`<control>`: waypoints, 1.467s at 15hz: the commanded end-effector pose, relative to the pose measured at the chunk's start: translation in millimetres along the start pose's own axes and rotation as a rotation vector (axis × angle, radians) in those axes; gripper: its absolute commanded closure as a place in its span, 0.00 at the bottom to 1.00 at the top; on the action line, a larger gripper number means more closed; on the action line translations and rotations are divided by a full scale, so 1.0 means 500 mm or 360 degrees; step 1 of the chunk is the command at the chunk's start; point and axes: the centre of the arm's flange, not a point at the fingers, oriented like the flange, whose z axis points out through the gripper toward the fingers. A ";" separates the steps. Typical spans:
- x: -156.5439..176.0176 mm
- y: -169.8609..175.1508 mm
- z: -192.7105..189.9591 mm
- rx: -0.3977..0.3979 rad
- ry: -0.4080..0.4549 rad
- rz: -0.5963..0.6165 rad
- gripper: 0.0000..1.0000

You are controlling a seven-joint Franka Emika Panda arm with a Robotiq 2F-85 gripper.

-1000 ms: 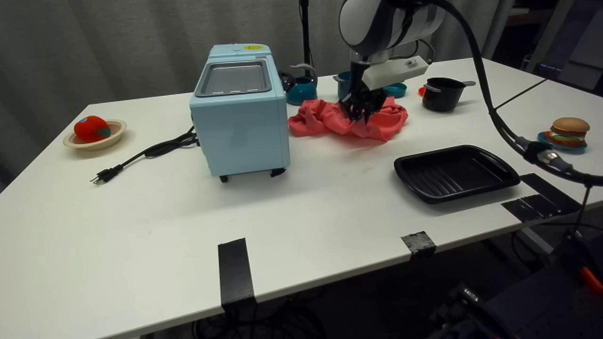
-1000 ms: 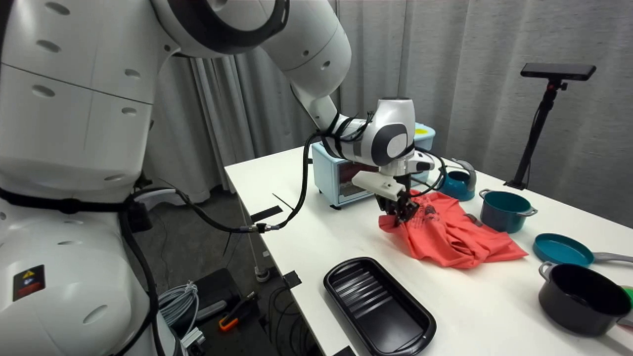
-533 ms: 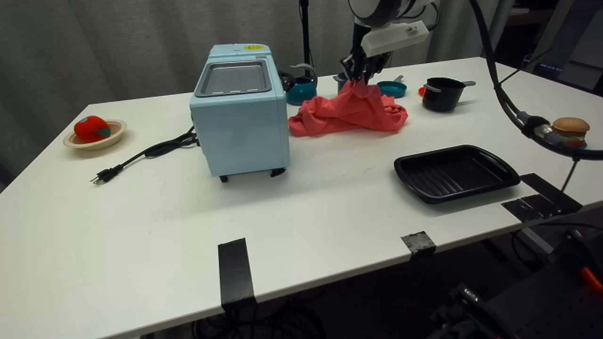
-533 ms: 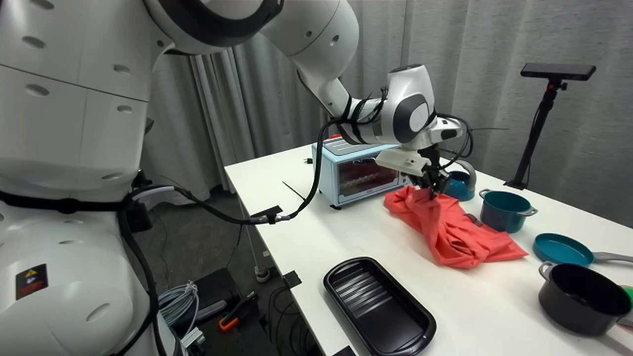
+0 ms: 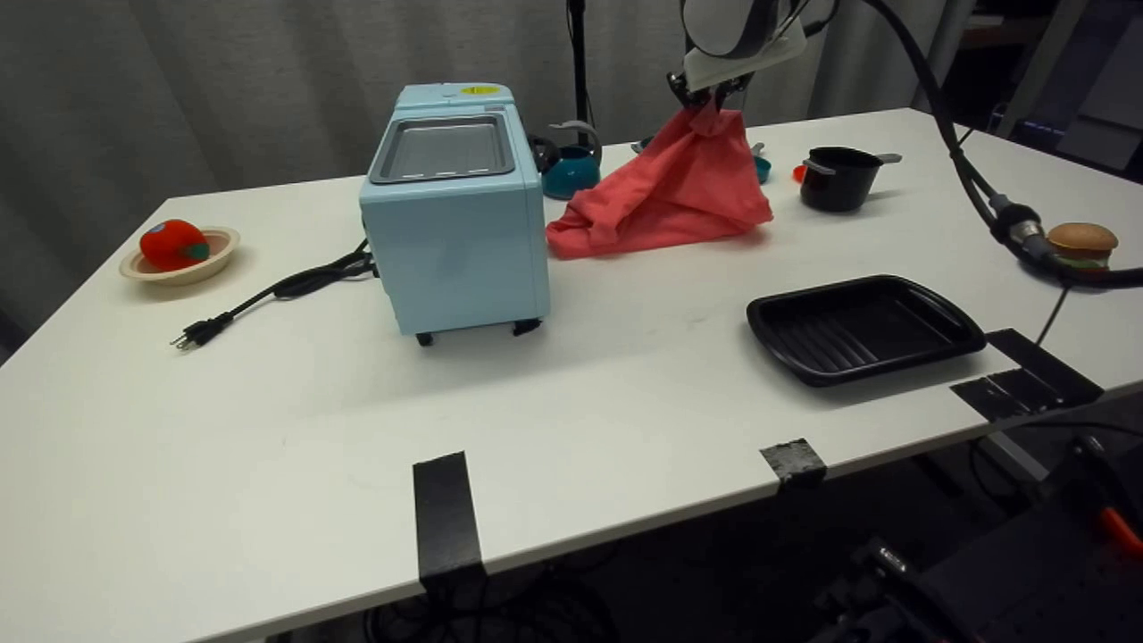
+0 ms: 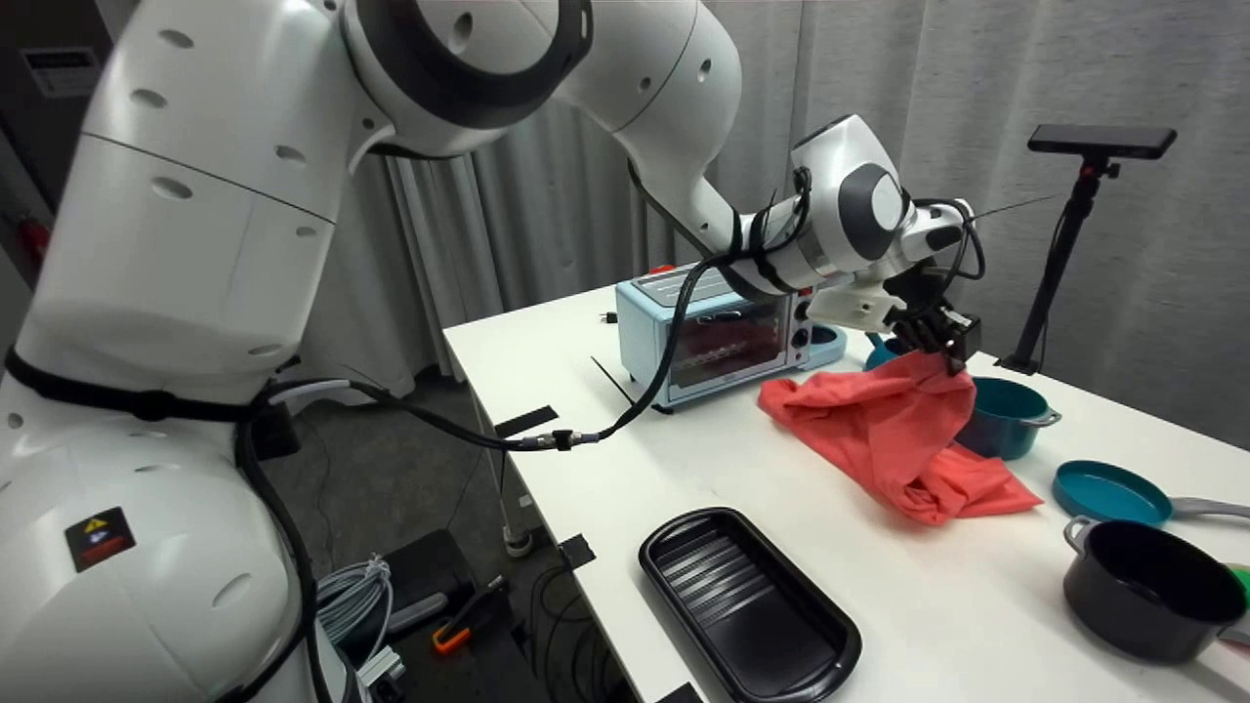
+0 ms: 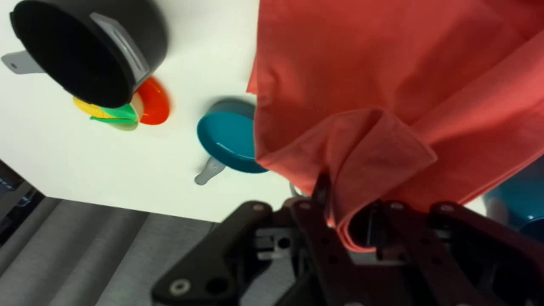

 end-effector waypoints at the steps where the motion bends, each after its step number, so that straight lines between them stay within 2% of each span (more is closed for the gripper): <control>1: 0.044 -0.019 0.040 -0.0198 0.0079 0.0103 0.62; 3: 0.057 -0.022 0.053 -0.0247 0.0097 0.0129 0.49; 6: 0.048 -0.029 0.047 -0.0258 0.0135 0.0171 0.26; 9: 0.038 -0.029 0.027 -0.0228 0.0152 0.0181 0.04; 10: 0.033 -0.028 0.019 -0.0205 0.0135 0.0177 0.00; 16: -0.004 -0.006 -0.036 0.0057 -0.0101 0.0050 0.00; 19: -0.029 0.034 -0.085 0.0204 -0.0218 -0.0026 0.00; 22: -0.052 0.083 -0.134 0.0284 -0.0299 -0.0093 0.00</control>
